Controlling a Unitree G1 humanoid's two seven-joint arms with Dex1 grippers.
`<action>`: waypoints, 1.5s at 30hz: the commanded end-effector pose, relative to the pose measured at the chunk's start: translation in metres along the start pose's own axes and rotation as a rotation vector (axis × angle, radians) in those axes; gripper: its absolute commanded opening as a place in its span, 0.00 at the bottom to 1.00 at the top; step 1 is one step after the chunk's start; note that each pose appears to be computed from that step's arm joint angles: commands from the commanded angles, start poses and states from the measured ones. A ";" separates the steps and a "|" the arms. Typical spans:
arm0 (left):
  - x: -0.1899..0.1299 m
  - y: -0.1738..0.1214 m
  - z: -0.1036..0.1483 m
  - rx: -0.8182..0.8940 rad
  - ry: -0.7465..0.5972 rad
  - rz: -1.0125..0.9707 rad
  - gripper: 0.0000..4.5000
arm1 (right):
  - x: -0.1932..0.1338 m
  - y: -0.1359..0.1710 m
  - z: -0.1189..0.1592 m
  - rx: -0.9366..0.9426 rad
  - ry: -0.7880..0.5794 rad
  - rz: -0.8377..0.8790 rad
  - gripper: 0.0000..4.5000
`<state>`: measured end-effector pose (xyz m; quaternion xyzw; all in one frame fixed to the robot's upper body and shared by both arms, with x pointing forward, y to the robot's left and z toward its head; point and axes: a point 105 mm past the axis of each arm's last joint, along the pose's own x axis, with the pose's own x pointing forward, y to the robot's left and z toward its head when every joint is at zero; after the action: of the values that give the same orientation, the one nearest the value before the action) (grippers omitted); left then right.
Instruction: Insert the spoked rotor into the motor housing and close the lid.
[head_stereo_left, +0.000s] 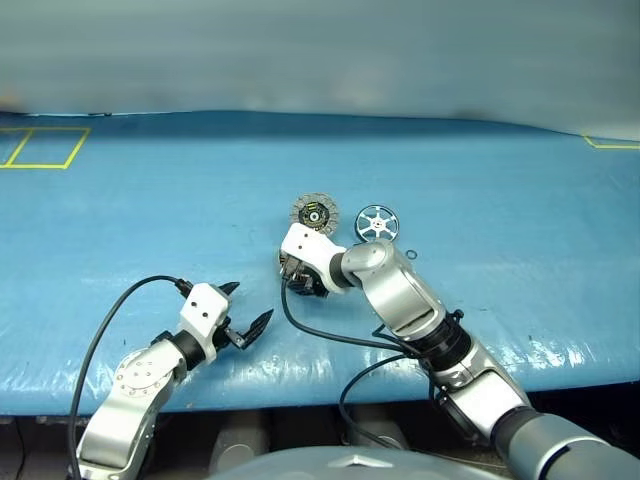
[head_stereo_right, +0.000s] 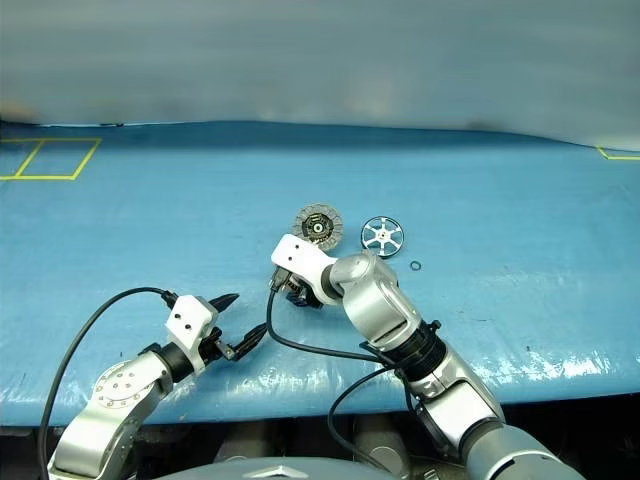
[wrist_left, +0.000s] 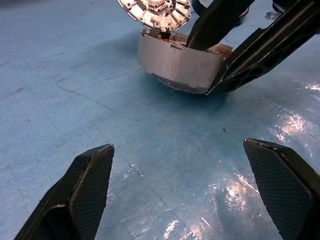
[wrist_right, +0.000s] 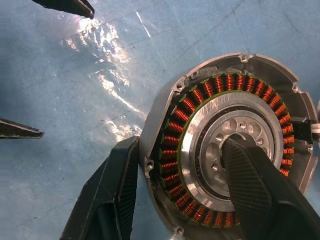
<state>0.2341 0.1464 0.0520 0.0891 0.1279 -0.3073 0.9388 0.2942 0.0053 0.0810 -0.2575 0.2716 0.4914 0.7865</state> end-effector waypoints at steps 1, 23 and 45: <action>-0.002 -0.001 0.015 0.018 -0.058 -0.002 1.00 | 0.012 0.033 -0.008 0.038 0.032 0.122 0.50; 0.001 -0.002 0.015 0.003 -0.062 -0.010 1.00 | -0.017 0.039 0.055 0.050 -0.145 0.080 0.99; 0.002 -0.010 0.016 -0.002 -0.068 -0.063 1.00 | -0.112 -0.083 -0.010 0.372 -0.516 -0.542 0.99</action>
<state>0.2342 0.1404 0.0548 0.0743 0.1224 -0.3259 0.9345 0.3220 -0.0908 0.1488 -0.0548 0.1116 0.2933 0.9479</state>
